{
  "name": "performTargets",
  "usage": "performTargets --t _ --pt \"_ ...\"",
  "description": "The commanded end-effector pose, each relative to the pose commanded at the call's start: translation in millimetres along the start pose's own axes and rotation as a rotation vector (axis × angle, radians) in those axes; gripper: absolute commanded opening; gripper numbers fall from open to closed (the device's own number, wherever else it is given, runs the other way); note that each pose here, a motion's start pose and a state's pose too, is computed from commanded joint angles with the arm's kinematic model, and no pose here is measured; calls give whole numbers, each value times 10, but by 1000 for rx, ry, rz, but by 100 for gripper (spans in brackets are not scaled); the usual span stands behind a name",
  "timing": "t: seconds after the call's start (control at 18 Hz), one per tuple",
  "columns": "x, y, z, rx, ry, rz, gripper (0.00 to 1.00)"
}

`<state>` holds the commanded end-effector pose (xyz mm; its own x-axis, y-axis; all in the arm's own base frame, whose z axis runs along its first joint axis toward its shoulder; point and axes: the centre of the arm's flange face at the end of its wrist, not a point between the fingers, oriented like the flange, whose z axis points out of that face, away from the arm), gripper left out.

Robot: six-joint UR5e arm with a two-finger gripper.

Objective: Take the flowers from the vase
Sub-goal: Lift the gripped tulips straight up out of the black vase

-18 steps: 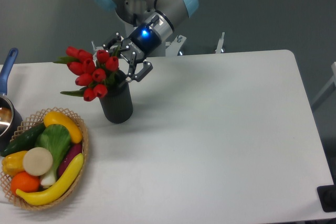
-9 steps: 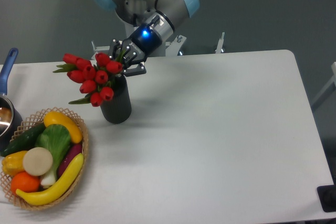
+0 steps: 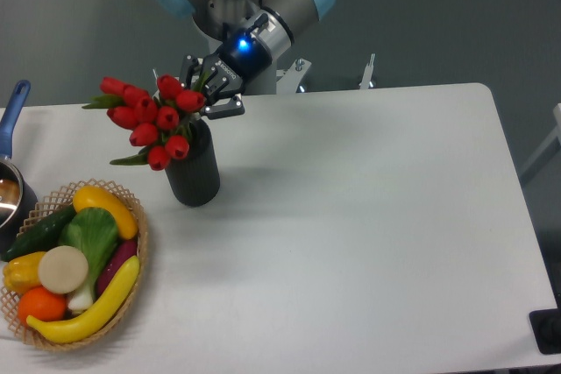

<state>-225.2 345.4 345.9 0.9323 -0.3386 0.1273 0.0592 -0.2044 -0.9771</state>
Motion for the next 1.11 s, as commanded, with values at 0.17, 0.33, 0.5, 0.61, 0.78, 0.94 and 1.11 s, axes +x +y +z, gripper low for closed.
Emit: performTargets --t 0.17,0.33,0.5,0.61,0.78,0.94,1.11 --pt "14 -69 -27 9 -5 -1 10" --pt "38 -196 -59 53 1 1 10" --pt "-6 -365 -99 72 -1 -18 10" --pt "-28 -488 -124 85 1 -38 11" --pt "-36 -596 -200 98 -13 -54 11" --pt "-22 -699 -275 134 -14 -56 11" --pt "-35 -791 -323 143 -19 -80 11"
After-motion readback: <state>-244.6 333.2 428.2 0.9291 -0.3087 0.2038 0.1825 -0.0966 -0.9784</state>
